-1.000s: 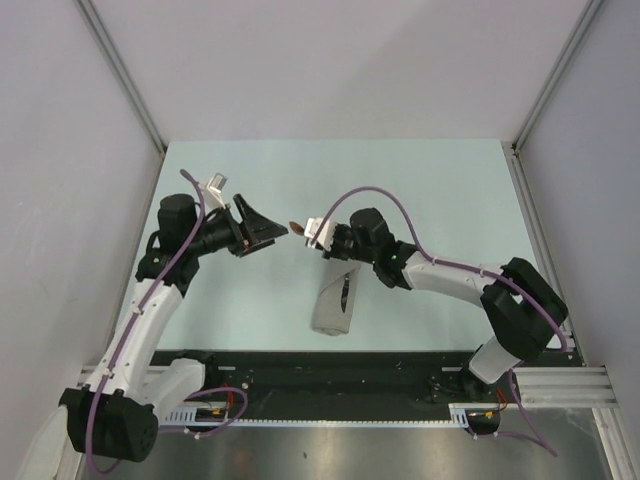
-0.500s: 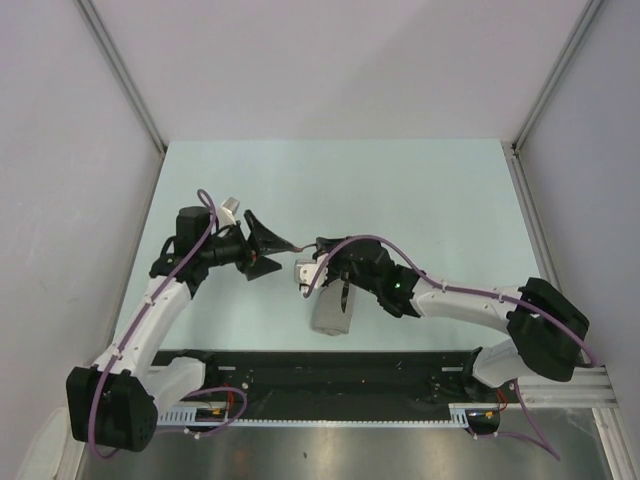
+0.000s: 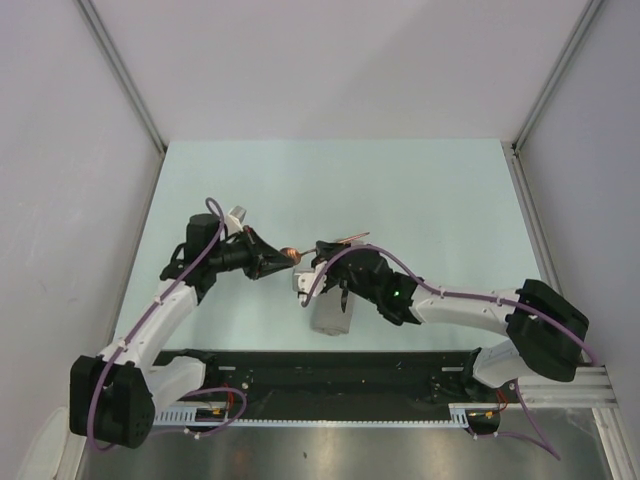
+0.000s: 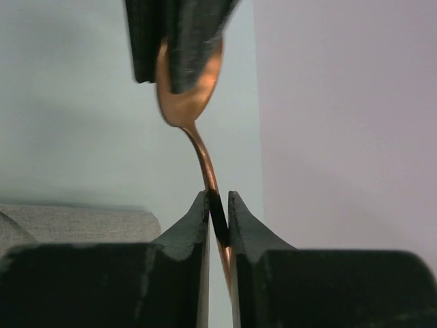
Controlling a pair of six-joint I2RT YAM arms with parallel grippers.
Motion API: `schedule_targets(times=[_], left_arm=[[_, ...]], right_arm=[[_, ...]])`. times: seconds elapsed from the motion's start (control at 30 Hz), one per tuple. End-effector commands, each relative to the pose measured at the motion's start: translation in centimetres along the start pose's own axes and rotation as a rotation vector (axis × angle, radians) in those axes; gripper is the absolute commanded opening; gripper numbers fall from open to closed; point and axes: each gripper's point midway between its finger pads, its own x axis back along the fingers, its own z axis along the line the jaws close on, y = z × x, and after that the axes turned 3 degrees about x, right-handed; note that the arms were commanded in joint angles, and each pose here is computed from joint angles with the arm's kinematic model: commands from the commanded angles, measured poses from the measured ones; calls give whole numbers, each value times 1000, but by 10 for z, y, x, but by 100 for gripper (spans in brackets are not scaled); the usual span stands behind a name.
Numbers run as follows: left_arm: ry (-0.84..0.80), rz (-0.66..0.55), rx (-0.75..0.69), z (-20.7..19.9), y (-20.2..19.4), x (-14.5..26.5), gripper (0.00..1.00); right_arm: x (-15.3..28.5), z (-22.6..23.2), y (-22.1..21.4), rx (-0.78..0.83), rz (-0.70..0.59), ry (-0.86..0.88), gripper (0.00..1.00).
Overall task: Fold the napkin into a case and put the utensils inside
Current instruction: Pass from the right arm to the left, then pass from the left arm to the right
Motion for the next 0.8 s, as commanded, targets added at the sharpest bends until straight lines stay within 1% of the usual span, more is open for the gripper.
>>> schedule_targets(times=[0.0, 0.03, 0.07, 0.1, 0.13, 0.17, 0.2, 0.23, 0.27, 0.3, 0.33, 0.37, 0.4, 0.43, 0.47, 0.53, 0.57, 0.63, 0.67, 0.7, 0.77], left_arm=[[-87, 7, -114, -17, -6, 4, 0], [-89, -11, -126, -18, -3, 4, 0], [-92, -32, -139, -19, -1, 5, 0], [-100, -96, -177, -24, 7, 6, 0], [-104, -120, -193, -26, 9, 7, 0], [-116, -144, -207, -29, 11, 8, 0], [-142, -173, -232, -36, 11, 10, 0], [-140, -228, -242, -37, 18, 9, 0], [-140, -255, -246, -37, 21, 9, 0], [-148, -271, -252, -37, 19, 8, 0], [-141, -315, -247, -35, 25, 8, 0], [-149, -326, -231, -35, 24, 7, 0], [-157, -328, -226, -32, 21, 3, 0], [-157, -360, -211, -31, 24, 3, 0], [-162, -364, -198, -29, 23, 2, 0], [-173, -376, -174, -29, 23, 0, 0], [-168, -389, -167, -28, 25, 0, 0], [-171, -392, -159, -30, 24, -2, 0], [-169, -405, -153, -31, 25, -2, 0], [-171, -400, -156, -33, 22, -4, 0], [-162, -404, -143, -33, 22, -5, 0]], right_arm=[[8, -39, 8, -199, -5, -161, 38], [11, -41, 7, -256, 2, -169, 47], [13, -34, 3, -360, 26, -158, 66], [15, -33, 2, -433, 31, -158, 75], [19, -39, 2, -503, 33, -175, 83], [23, -32, -4, -561, 78, -151, 99], [25, -29, -3, -715, 87, -158, 100], [28, -30, -7, -793, 109, -168, 100], [36, -36, -16, -893, 167, -182, 100], [38, -34, -14, -1081, 171, -185, 100], [39, -37, -14, -1207, 165, -182, 100], [41, -32, -5, -1330, 131, -109, 100], [44, -38, -18, -1448, 128, -129, 100], [45, -37, -13, -1644, 101, -133, 100], [52, -39, -10, -1710, 31, -148, 100], [58, -47, 2, -1810, -50, -172, 100], [61, -49, 2, -1850, -58, -203, 100], [64, -46, 4, -1933, -70, -209, 100], [64, -55, 12, -1945, -151, -202, 98], [62, -48, 10, -1968, -148, -205, 95], [60, -48, 15, -1998, -154, -221, 93]])
